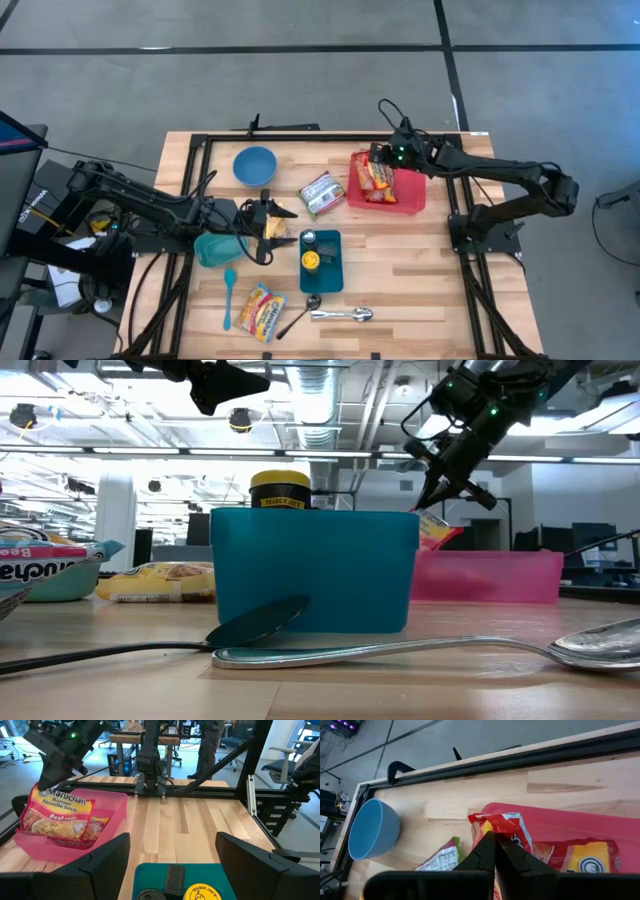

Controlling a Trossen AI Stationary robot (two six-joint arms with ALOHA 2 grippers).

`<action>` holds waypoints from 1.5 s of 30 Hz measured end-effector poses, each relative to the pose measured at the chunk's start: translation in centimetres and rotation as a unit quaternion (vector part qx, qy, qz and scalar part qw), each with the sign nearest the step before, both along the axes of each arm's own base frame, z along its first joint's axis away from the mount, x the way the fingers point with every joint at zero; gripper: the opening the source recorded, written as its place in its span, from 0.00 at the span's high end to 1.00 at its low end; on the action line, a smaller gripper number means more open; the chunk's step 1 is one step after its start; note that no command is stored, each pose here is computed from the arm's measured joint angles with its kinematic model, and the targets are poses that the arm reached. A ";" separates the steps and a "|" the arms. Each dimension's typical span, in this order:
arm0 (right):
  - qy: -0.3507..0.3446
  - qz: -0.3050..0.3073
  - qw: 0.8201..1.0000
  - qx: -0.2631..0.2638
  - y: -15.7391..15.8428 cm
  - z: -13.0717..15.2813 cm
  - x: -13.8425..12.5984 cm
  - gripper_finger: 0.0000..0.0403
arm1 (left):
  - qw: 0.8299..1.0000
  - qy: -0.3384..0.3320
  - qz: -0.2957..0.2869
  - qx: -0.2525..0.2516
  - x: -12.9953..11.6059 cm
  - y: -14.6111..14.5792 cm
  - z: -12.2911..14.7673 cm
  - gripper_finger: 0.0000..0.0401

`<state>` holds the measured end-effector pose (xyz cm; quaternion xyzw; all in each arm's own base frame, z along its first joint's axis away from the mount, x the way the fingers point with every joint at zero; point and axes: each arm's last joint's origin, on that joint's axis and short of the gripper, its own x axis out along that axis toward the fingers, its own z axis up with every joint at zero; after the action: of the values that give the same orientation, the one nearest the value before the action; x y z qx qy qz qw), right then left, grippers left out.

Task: Pick & Place Food Item
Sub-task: Put the red noodle pack into the red bin, then put the orange noodle pack into the red bin, then adjust the red noodle pack in the red bin

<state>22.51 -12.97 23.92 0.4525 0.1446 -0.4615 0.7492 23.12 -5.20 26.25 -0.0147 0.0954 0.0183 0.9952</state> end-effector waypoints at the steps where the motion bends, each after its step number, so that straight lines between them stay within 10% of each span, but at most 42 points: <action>1: -0.001 0.004 1.000 -0.005 0.1 0.2 0.0 1.00 | 1.000 0.000 0.000 0.000 0.0 0.0 0.0 0.28; 27: 0.118 0.084 0.989 -0.014 0.1 -1.5 -0.3 0.81 | 1.000 0.001 0.000 0.000 0.0 0.0 0.0 0.28; 45: 0.293 0.106 0.950 0.025 1.7 -4.7 -3.0 0.98 | 1.000 0.000 0.000 0.000 0.0 0.0 0.0 0.28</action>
<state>19.51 -11.29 19.25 0.2975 0.4166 -0.4880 0.7069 23.12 -5.20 26.24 -0.0146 0.0958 0.0184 0.9951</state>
